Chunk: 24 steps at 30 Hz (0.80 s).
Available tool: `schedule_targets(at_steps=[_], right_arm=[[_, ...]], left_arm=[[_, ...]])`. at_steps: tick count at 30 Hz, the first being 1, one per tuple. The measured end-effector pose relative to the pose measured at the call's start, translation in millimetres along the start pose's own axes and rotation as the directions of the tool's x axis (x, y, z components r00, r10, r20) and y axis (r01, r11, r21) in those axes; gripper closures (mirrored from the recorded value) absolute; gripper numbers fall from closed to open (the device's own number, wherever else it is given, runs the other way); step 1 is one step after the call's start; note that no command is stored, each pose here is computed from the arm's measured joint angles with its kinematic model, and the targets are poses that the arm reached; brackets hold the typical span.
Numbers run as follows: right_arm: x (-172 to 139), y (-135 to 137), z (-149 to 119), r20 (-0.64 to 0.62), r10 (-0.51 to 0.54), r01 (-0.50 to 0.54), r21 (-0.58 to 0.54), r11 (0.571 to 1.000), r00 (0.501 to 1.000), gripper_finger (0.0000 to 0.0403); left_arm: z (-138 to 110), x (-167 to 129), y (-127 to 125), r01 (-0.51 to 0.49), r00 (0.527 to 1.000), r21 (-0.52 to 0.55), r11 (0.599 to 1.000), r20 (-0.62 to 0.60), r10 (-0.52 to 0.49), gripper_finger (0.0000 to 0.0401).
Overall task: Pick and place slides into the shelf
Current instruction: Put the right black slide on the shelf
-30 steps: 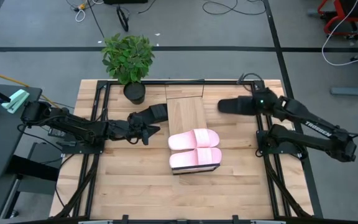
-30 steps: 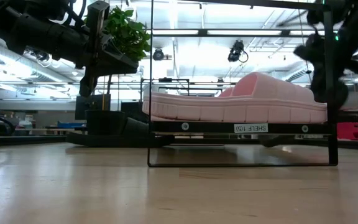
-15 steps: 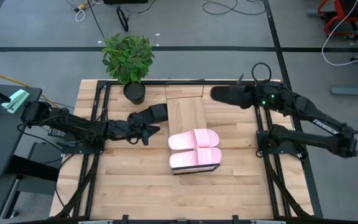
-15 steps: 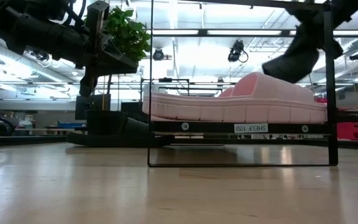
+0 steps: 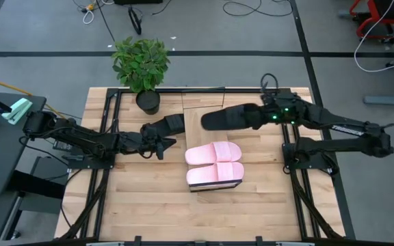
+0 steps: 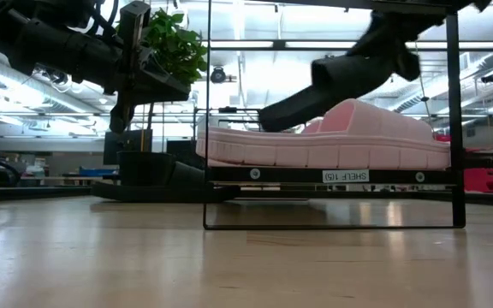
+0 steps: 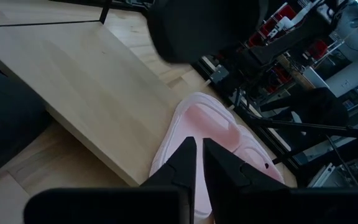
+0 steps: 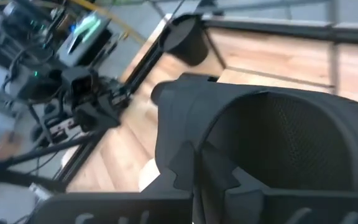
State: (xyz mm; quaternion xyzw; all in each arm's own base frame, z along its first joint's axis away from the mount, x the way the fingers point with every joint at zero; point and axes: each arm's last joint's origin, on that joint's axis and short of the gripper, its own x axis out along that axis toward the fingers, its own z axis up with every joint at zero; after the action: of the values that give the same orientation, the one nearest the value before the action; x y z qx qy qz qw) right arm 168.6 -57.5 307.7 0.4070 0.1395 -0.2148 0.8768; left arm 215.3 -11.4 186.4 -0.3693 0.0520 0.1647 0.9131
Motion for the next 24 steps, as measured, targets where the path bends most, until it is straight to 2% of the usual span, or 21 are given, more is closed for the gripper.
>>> schedule_targets(at_steps=[9, 17, 24], right_arm=[[54, -10, 4, -0.114, 0.017, -0.02, -0.022, 1.0, 0.993, 0.0394], [84, -17, 14, -0.141, 0.156, -0.157, 0.006, 0.988, 0.978, 0.0395], [105, -32, 12, -0.193, 0.122, -0.121, 0.019, 0.992, 0.974, 0.0395]], left_arm=[[-2, -1, -2, 0.009, 1.0, 0.023, 1.0, -0.007, -0.009, 0.0376], [-7, -3, -6, 0.033, 0.999, 0.033, 0.999, -0.029, -0.032, 0.0363], [-7, -4, -7, 0.032, 0.999, 0.037, 0.999, -0.027, -0.031, 0.0367]])
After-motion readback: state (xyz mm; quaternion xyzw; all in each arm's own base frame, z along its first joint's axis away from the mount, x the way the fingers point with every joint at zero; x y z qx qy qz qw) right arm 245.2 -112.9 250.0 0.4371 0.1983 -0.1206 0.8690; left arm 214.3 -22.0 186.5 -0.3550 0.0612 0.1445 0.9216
